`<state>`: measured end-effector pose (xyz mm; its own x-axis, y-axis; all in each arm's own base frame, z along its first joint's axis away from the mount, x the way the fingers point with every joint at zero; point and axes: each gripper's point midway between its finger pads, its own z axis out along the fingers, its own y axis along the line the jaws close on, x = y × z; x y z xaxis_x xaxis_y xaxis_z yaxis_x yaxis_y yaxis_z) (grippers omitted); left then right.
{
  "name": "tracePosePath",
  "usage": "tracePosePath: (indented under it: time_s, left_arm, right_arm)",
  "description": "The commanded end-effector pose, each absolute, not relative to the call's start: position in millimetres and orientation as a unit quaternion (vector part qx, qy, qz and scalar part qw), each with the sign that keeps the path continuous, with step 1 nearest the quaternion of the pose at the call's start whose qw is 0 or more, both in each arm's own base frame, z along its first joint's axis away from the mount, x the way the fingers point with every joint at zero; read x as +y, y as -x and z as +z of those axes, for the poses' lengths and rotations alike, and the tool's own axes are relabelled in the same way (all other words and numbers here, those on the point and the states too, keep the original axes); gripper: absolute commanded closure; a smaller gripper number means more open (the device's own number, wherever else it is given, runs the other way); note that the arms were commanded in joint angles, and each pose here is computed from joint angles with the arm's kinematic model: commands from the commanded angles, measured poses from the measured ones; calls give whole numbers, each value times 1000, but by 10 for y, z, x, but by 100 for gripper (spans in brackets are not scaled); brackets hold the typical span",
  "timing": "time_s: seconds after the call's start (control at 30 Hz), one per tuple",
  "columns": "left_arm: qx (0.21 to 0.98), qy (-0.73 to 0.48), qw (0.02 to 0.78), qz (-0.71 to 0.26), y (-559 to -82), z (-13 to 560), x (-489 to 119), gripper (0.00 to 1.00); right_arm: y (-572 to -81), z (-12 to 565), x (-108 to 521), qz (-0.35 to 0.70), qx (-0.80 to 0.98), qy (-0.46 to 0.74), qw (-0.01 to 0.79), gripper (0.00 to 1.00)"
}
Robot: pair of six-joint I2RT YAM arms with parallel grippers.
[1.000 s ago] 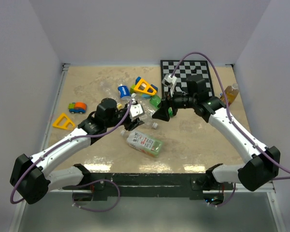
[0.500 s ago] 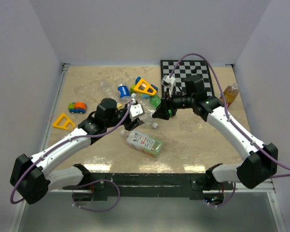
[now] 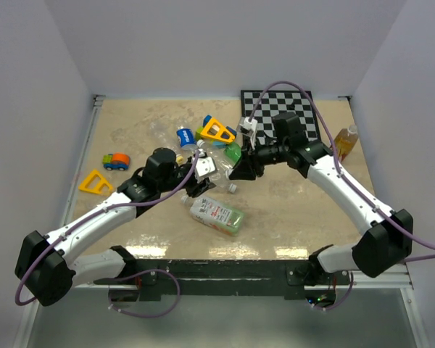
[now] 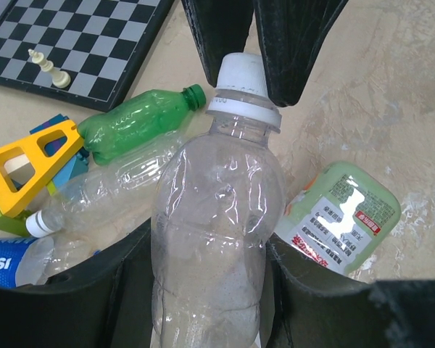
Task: Unscrew the bottle caps
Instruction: Unscrew the bottle cap from the plastic bottle.
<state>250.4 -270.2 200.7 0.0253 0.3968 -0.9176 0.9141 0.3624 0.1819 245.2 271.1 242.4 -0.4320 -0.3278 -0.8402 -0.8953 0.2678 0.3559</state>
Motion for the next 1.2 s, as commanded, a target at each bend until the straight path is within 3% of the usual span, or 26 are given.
tracePosePath:
  time_s: [0.0, 0.17, 0.4, 0.53, 0.83, 1.0, 1.13, 1.17]
  left_arm:
    - [627, -502, 535, -259, -2523, 2215, -2740, 100]
    - [625, -505, 533, -264, -2510, 2211, -2760, 100]
    - [626, -506, 532, -263, -2509, 2194, -2754, 100]
    - [625, -507, 533, -263, -2508, 2207, -2756, 100]
    - [624, -507, 532, -267, -2494, 2210, -2759, 100]
    - [624, -507, 532, -267, -2494, 2210, -2759, 100]
    - [624, -507, 532, -266, -2492, 2206, -2761, 100]
    - [625, -506, 531, -267, -2497, 2203, -2762, 100]
  right_arm:
    - [-2440, 2477, 2644, 395, 670, 528, 342, 100]
    - [-2424, 2334, 2436, 305, 542, 713, 324, 100]
    - [-2794, 2536, 2374, 89, 304, 844, 433, 100]
    - [-2757, 2632, 2478, 120, 303, 830, 452, 99]
    - [-2504, 2814, 2544, 221, 391, 755, 478, 47]
    - [-2338, 2909, 2518, 269, 420, 734, 461, 36]
    - [-2340, 3024, 2487, 306, 483, 681, 458, 34]
    - [-2374, 3077, 2489, 317, 503, 658, 462, 3]
